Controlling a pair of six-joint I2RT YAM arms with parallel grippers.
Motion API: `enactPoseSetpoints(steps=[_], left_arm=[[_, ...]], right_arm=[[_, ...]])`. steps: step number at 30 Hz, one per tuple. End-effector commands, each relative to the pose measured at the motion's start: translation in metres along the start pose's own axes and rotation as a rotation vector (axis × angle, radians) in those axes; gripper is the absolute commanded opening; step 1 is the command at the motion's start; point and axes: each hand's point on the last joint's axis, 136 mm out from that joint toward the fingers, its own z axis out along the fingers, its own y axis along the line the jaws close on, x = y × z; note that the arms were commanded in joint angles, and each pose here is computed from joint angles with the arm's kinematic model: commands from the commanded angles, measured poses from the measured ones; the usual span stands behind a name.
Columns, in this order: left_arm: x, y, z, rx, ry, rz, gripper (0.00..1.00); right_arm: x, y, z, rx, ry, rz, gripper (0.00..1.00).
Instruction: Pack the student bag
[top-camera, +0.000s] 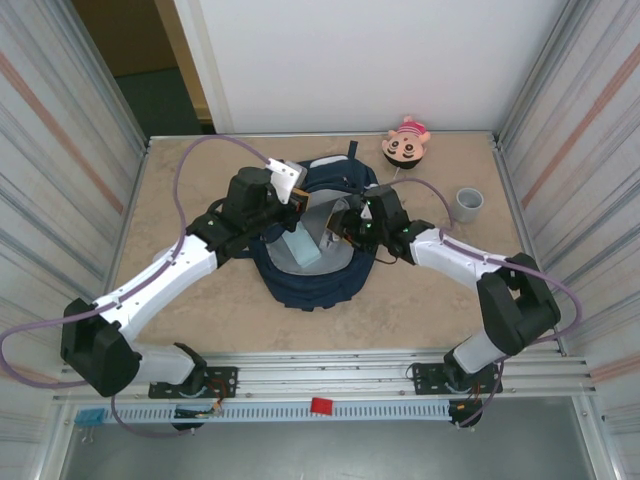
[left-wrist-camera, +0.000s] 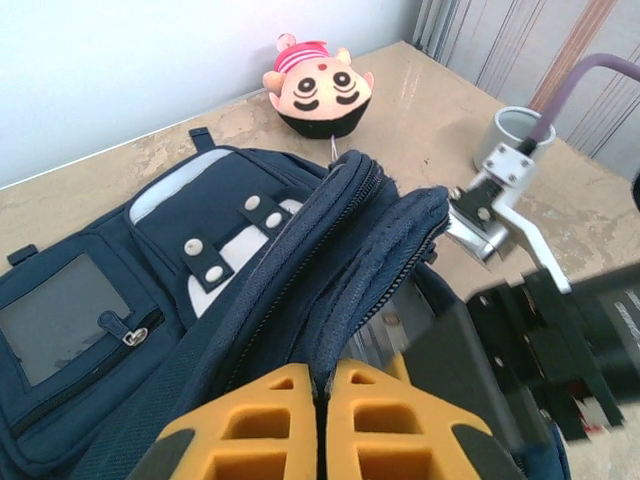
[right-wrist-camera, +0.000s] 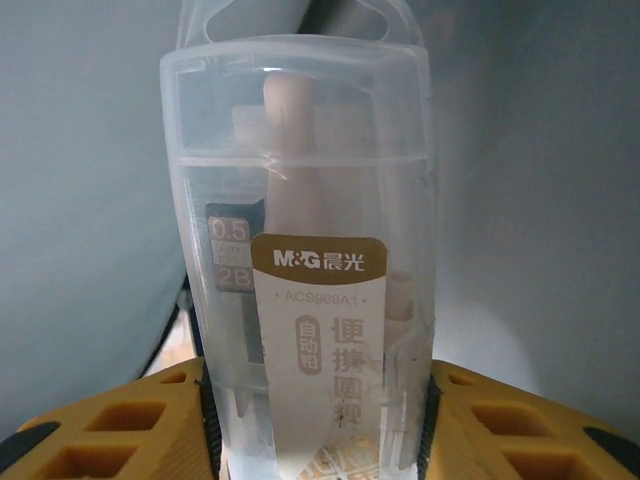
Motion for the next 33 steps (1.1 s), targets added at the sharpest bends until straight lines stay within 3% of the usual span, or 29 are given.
enactPoseSetpoints(steps=[1,7,13,21,25,33], left_arm=[[-0.045,-0.01,-0.027,0.04,-0.173,-0.008,0.0],[-0.033,-0.011,-0.023,0.051,-0.151,0.005,0.0],[-0.009,-0.02,-0.014,0.103,-0.117,0.03,0.0],[0.065,-0.07,0.006,0.227,0.045,0.284,0.0],[0.097,-0.086,0.019,0.268,0.12,0.315,0.0],[0.11,-0.092,0.028,0.287,0.145,0.271,0.03]], right_arm=[[-0.031,0.008,-0.005,-0.031,-0.073,0.003,0.57],[-0.037,0.009,-0.041,-0.046,-0.121,-0.041,0.64],[-0.019,0.008,-0.084,-0.08,-0.151,-0.073,0.65],[0.001,-0.002,-0.133,-0.092,-0.231,-0.082,0.68],[0.005,-0.009,-0.14,-0.068,-0.235,-0.079,0.68],[0.006,-0.019,-0.145,-0.022,-0.227,-0.084,0.69]])
